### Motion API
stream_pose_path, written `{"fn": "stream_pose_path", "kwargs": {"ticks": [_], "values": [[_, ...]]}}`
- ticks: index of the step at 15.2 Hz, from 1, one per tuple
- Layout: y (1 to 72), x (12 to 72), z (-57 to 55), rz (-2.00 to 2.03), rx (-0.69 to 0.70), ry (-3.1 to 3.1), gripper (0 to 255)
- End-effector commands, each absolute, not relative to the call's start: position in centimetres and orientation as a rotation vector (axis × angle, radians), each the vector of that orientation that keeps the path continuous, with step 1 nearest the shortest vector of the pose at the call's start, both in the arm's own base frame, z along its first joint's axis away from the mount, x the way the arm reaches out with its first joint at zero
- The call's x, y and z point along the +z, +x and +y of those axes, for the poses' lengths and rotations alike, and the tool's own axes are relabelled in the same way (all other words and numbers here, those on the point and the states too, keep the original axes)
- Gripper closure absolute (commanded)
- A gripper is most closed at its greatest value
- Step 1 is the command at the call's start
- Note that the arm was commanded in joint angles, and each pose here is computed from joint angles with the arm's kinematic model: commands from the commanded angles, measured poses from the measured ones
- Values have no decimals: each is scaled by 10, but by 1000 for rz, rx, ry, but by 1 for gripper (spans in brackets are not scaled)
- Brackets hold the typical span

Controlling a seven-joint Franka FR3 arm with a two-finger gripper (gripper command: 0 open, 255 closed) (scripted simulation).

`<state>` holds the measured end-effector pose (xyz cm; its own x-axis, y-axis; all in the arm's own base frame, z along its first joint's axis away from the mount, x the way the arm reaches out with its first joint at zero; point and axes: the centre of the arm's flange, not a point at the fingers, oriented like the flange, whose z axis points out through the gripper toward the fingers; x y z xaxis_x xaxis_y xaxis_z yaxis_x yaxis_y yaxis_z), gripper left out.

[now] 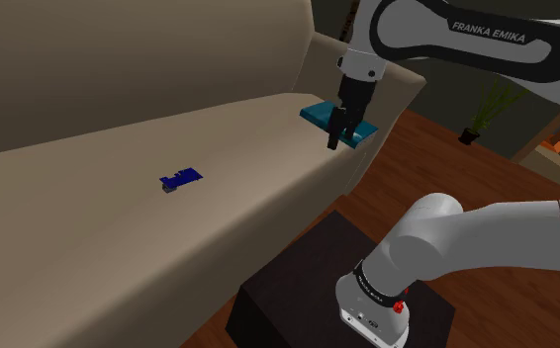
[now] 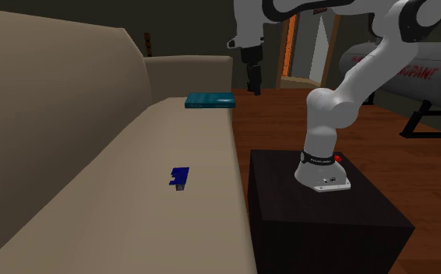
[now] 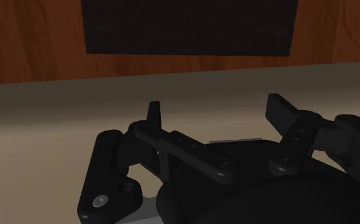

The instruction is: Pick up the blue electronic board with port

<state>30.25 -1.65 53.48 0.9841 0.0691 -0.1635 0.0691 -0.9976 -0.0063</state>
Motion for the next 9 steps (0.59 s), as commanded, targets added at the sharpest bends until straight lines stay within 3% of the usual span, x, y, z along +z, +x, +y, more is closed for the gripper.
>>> {"fn": "stream_pose_path", "kwargs": {"ticks": [1,9], "values": [[302,535,-17,-109,258,-3129,0],[323,499,73,332,235,-3091,0]]}}
